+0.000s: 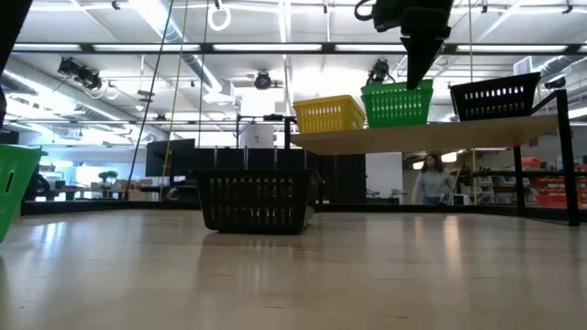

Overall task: Stack baskets on shelf by color
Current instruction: Stack the right green bin on the green bin, then stack the black bin on the black bin

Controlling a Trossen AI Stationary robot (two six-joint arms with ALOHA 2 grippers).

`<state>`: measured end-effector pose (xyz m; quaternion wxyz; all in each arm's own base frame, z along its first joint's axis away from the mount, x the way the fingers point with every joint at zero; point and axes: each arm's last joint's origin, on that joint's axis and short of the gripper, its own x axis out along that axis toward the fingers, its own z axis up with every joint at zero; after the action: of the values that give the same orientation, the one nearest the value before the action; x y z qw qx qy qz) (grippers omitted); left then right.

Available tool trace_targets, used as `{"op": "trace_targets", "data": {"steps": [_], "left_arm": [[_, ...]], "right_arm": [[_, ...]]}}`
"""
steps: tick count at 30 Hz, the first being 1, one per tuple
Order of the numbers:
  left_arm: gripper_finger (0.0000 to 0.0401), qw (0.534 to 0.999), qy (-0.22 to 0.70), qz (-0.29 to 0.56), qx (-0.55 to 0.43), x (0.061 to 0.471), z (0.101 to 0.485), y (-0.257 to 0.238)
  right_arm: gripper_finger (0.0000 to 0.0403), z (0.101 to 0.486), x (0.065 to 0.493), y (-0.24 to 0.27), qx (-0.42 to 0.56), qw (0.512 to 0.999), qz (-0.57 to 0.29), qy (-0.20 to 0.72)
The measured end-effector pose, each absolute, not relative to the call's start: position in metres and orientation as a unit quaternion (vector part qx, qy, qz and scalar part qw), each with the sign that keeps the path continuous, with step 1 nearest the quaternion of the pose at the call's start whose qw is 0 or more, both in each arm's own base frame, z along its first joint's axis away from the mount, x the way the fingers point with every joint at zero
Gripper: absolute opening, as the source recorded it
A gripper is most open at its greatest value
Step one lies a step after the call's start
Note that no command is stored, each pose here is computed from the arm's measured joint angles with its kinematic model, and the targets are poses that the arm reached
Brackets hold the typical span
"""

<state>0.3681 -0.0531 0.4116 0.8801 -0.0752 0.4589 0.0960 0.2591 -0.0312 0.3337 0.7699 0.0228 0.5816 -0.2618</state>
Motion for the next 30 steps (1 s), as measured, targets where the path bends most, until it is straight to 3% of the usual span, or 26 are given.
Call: {"op": "trace_targets", "data": {"steps": [13, 25, 30], "left_arm": [[0.0018, 0.875, 0.468, 0.098, -0.075, 0.366, 0.41, -0.054], [0.0015, 0.866, 0.484, 0.102, -0.07, 0.351, 0.418, -0.051], [0.0017, 0.839, 0.535, 0.08, -0.058, 0.334, 0.418, -0.058]], "right_arm": [[0.0084, 0.333, 0.258, -0.032, 0.081, 0.764, -0.287, 0.572], [0.0127, 0.357, 0.234, -0.031, 0.104, 0.79, -0.313, 0.516], [0.0127, 0.374, 0.216, -0.024, 0.155, 0.821, -0.255, 0.487]]}}
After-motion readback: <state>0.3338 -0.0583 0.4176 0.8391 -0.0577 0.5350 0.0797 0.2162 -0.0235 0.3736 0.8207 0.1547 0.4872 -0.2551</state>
